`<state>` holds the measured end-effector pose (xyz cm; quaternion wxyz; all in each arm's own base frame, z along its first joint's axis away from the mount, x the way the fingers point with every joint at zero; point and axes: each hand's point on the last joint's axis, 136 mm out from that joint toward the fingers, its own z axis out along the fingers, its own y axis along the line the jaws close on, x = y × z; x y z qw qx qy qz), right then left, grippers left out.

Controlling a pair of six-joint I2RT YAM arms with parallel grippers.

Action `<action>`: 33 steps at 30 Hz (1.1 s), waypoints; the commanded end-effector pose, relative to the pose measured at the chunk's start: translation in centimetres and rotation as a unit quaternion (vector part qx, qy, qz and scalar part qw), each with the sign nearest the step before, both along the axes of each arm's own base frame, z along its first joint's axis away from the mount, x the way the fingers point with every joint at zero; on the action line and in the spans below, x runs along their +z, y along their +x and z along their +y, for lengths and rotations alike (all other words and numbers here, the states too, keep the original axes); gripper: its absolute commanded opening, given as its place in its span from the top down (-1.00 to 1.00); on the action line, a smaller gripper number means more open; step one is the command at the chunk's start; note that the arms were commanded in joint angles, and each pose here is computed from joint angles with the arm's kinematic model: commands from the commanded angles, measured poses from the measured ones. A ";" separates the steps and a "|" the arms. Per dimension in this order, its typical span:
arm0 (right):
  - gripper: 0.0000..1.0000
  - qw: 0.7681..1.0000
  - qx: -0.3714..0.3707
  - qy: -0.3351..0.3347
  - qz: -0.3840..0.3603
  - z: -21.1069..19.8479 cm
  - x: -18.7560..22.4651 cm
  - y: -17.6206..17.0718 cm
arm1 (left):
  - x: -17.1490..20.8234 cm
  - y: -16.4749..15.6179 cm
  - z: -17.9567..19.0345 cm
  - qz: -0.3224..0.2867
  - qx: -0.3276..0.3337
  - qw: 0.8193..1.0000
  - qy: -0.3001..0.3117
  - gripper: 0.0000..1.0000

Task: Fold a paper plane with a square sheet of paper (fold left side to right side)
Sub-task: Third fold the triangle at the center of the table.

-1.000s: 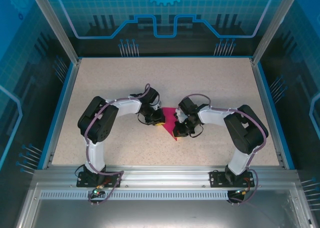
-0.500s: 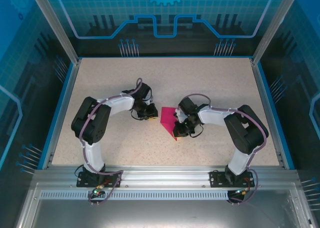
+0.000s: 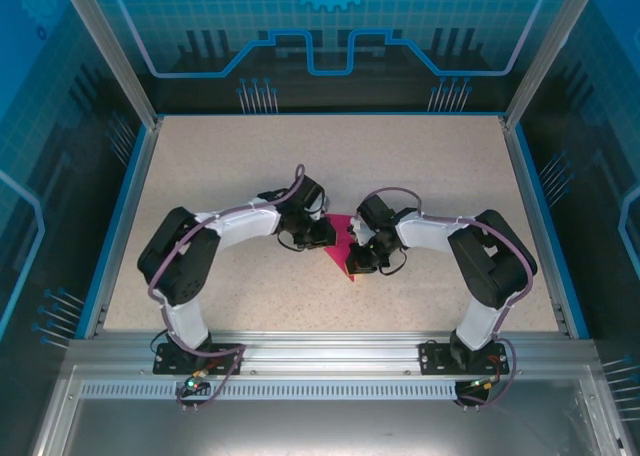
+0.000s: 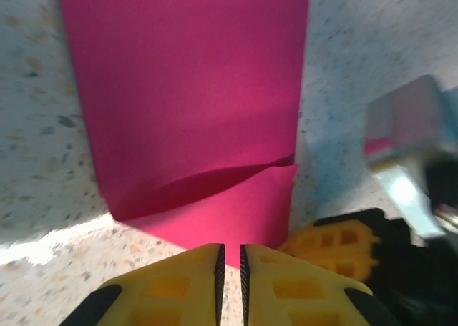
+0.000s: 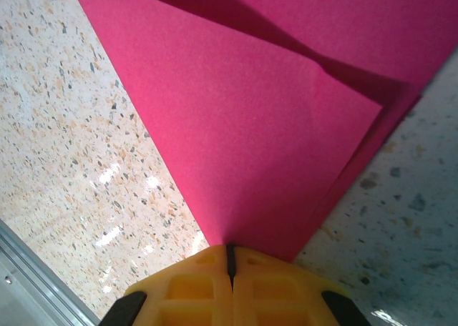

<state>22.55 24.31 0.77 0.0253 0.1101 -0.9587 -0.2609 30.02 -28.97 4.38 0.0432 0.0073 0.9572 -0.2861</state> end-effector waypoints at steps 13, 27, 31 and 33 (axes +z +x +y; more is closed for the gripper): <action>0.95 0.996 -0.016 -0.083 0.016 -3.5 -0.8 -1.7 | -5.9 -0.5 0.5 0.054 0.008 0.996 0.068 0.66; 0.95 0.999 -0.012 -0.027 -0.011 1.5 1.2 1.3 | -6.6 -0.9 0.9 0.058 0.013 0.996 0.073 0.68; 0.95 0.999 -0.011 -0.050 0.000 0.9 -0.1 1.0 | -6.6 -0.9 1.0 0.057 0.015 0.995 0.074 0.68; 0.95 0.998 -0.012 -0.066 0.012 0.2 -0.9 0.4 | -6.6 -0.9 1.0 0.057 0.015 0.995 0.075 0.69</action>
